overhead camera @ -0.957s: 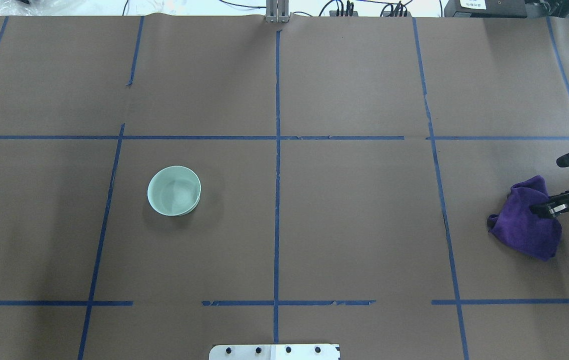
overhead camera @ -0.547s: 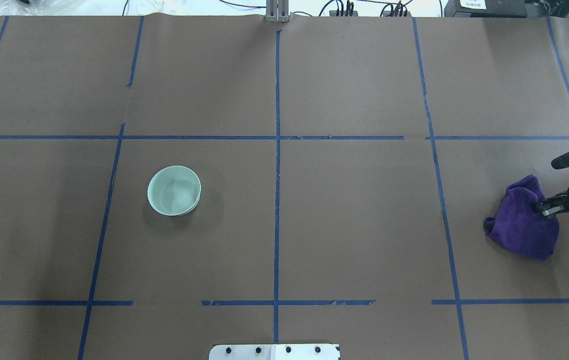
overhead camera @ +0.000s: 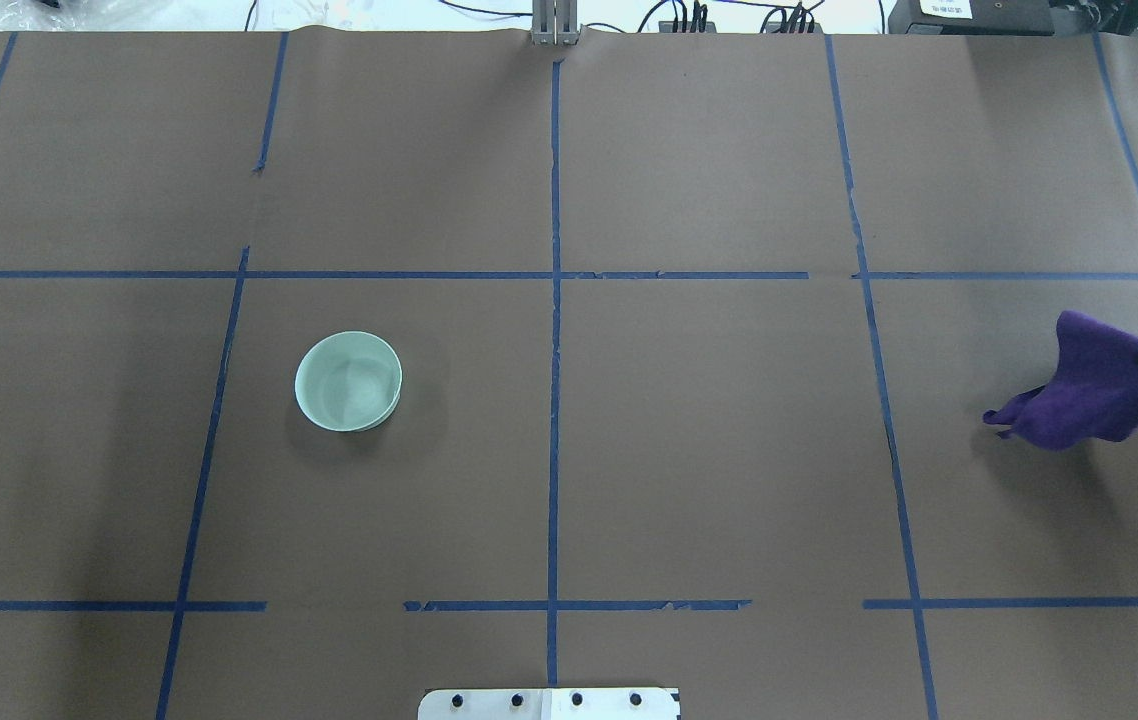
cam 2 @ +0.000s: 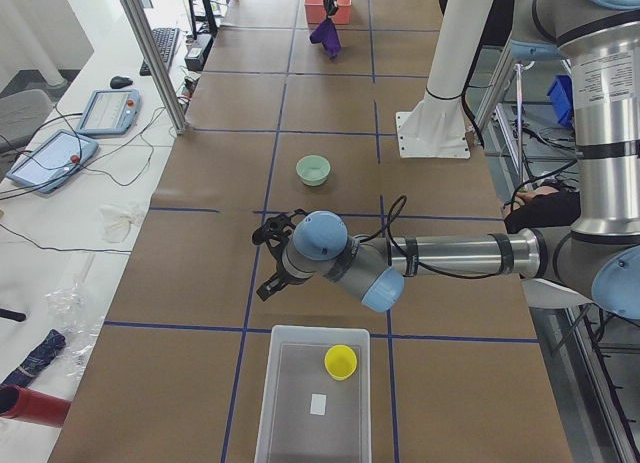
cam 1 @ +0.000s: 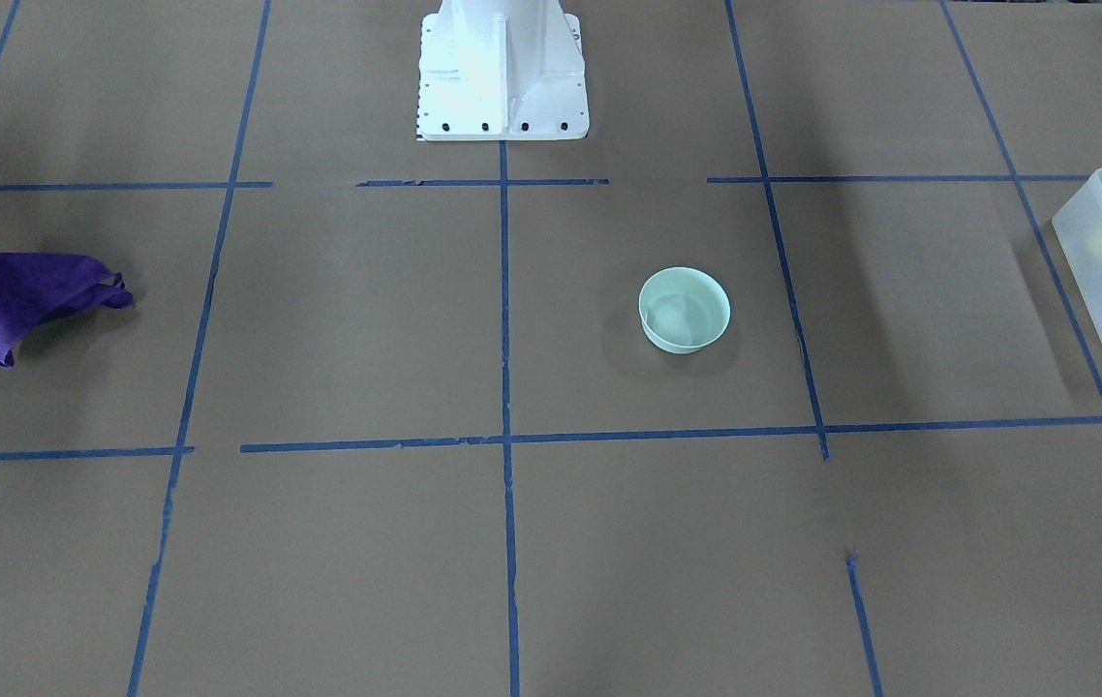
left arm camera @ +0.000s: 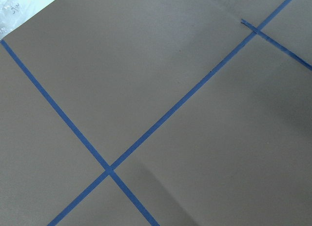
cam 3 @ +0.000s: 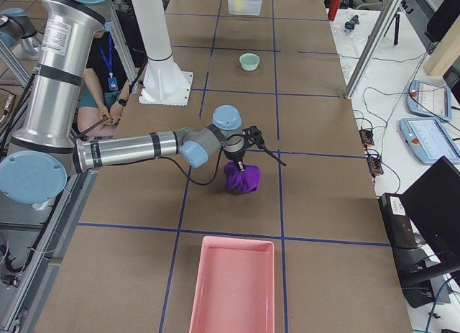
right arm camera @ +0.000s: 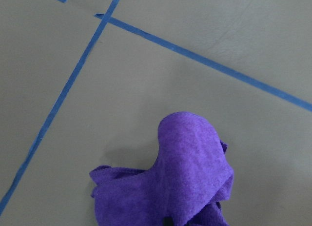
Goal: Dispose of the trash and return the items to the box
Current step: 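Lift the purple cloth with the right gripper and carry it to the pink bin, then drop the purple cloth into the pink bin by opening the right gripper, then reach the left gripper to the pale green bowl rim and grasp it, then lift the pale green bowl with the left gripper and carry it off the table, then lower the pale green bowl into the clear bin beside the yellow cup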
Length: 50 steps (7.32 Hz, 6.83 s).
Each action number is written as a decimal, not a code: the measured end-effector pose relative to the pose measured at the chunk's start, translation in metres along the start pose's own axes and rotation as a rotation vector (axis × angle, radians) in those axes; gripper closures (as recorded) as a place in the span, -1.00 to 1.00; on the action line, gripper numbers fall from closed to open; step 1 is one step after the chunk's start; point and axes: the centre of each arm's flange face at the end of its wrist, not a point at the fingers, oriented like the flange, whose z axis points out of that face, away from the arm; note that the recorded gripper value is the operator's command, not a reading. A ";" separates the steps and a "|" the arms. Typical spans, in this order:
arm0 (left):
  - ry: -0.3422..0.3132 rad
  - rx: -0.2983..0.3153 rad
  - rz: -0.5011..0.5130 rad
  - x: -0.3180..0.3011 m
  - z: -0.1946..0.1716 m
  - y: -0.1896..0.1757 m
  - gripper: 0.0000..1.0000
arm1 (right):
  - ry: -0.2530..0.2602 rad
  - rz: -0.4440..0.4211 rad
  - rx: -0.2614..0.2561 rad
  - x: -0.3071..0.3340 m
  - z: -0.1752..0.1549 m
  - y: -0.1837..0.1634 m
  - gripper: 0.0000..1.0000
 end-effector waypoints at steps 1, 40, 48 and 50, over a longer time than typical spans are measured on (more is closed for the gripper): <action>0.001 0.003 -0.063 0.003 -0.002 -0.006 -1.00 | 0.019 -0.035 -0.019 0.030 -0.036 0.002 1.00; -0.086 -0.050 -0.666 0.262 0.091 -0.257 1.00 | 0.081 0.201 0.025 0.254 -0.057 0.075 -1.00; -0.247 -0.257 -0.150 -0.079 -0.031 0.070 1.00 | 0.098 0.248 -0.181 0.206 -0.054 0.051 -1.00; -0.250 -0.250 -0.131 -0.094 -0.002 0.148 1.00 | 0.095 0.251 -0.182 0.206 -0.053 0.053 -1.00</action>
